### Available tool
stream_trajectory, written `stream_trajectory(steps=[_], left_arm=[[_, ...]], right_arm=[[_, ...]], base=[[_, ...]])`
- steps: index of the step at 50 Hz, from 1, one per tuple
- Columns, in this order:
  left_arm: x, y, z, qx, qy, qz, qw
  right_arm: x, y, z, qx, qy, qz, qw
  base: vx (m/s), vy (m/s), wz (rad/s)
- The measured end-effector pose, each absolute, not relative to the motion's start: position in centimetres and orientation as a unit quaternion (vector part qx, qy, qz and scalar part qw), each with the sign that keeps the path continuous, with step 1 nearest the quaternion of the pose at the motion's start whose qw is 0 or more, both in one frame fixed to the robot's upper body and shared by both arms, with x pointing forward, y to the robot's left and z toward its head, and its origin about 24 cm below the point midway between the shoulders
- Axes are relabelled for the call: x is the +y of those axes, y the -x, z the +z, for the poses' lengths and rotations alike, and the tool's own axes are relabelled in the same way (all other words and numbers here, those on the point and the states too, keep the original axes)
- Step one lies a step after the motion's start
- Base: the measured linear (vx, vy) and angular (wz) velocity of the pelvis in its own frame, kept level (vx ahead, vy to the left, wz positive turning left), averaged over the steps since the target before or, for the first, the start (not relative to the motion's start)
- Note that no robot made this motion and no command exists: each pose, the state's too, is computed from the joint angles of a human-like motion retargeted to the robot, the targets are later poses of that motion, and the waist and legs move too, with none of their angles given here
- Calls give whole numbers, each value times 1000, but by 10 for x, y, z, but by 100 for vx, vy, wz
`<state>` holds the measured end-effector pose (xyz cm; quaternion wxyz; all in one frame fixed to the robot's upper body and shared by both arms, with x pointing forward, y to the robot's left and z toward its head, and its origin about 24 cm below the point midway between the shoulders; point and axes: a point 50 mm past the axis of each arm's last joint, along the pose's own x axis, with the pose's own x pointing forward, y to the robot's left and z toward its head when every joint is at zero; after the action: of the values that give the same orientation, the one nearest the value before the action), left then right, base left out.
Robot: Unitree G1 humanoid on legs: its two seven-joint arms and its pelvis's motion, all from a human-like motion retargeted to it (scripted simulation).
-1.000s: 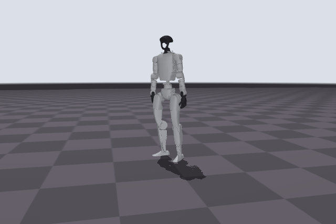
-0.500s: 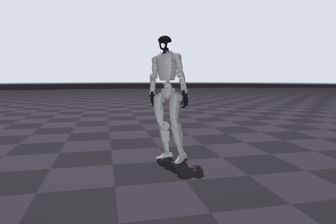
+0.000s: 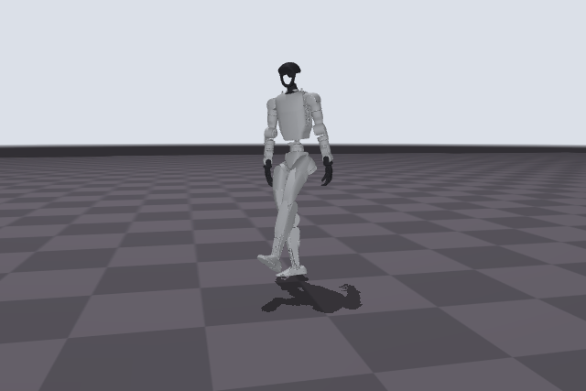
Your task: Upper body actions
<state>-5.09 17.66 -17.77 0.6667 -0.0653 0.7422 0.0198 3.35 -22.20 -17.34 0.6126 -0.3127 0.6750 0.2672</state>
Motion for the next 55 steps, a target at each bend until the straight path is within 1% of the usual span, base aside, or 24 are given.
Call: stream_trajectory(steps=[5, 10, 23, 27, 34, 40, 45, 50, 55], left_arm=[[177, 63, -176, 758, 56, 8, 649], [181, 65, -175, 760, 54, 17, 647], [196, 32, -178, 723, 46, 49, 688], [200, 16, -179, 707, 31, 39, 705], [195, 10, -180, 700, 21, 25, 714], [186, 20, -180, 712, 45, 20, 701], [192, 35, -178, 730, 34, 14, 682], [201, 53, -175, 751, 30, 28, 659], [205, 65, -172, 761, 53, 53, 645]], right_arm=[[-218, -36, -174, 670, 297, 268, 626], [-218, -28, -175, 680, 287, 265, 620], [-229, 16, -171, 737, 268, 234, 575], [-233, 17, -170, 745, 265, 221, 572], [-236, 17, -169, 746, 264, 211, 574], [-234, 5, -171, 732, 268, 213, 589], [-225, -9, -174, 711, 265, 226, 611], [-211, -20, -176, 688, 268, 259, 623], [-200, -29, -177, 663, 283, 296, 627]], base=[[2, 9, 1], [5, 8, 18], [9, 7, 45], [10, 8, 25], [12, 14, 21], [16, 18, 17], [14, 14, -19], [18, 14, -9], [18, 12, -13]])
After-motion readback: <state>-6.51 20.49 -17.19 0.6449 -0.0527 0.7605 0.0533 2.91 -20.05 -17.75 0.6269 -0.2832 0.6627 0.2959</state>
